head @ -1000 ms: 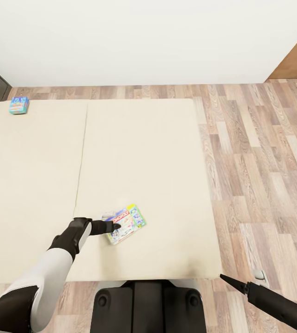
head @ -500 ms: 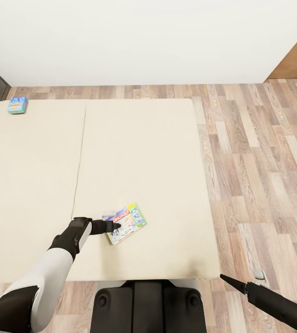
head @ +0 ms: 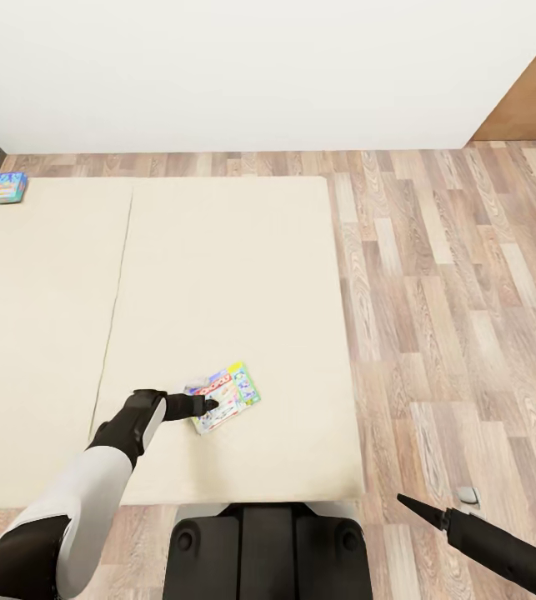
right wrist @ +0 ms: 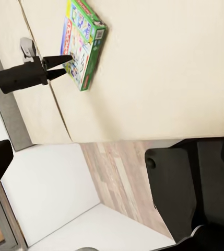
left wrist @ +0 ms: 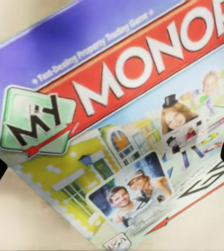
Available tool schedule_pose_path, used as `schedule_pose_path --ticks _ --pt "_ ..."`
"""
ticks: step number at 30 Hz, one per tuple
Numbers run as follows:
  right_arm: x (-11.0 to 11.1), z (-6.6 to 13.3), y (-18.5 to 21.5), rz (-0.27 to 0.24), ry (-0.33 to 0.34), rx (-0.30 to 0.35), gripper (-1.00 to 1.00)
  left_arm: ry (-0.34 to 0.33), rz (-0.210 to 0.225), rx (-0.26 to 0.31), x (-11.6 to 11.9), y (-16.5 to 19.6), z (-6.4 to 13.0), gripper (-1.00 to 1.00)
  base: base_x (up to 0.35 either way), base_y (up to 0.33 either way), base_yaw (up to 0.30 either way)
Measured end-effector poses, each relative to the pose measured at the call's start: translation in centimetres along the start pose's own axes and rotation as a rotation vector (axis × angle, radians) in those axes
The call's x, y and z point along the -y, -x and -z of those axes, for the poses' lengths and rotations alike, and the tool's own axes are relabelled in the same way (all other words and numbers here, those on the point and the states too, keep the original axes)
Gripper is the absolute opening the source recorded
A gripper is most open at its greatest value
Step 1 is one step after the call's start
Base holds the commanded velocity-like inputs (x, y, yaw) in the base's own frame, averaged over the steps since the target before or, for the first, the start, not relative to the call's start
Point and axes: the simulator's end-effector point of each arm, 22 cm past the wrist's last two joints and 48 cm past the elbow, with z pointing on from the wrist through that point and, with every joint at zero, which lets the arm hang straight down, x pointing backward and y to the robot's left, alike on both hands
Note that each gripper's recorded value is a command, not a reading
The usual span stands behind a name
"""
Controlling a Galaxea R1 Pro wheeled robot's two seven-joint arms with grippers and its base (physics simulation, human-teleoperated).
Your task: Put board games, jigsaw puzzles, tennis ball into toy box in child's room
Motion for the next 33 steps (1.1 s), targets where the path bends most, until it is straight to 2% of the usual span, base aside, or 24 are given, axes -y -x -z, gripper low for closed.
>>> schedule_pose_path --ticks 7,13,23,33 --pt "0.0 0.0 0.0 0.0 0.0 -0.001 1.0 0.001 -0.012 -0.001 0.5 0.0 -0.2 1.0 0.0 -0.3 0.0" --pt "0.0 0.0 0.0 0.0 0.001 -0.001 1.0 -0.011 -0.004 0.006 1.0 0.2 -0.2 1.0 0.0 -0.281 0.0" --pt "0.0 0.0 0.0 0.0 0.001 -0.001 1.0 -0.012 -0.004 0.011 1.1 0.5 -0.1 1.0 0.0 -0.068 0.0" --pt "-0.1 0.0 0.1 0.003 0.002 0.001 1.0 -0.012 -0.006 0.014 1.2 0.6 0.1 1.0 0.0 -0.232 0.0"
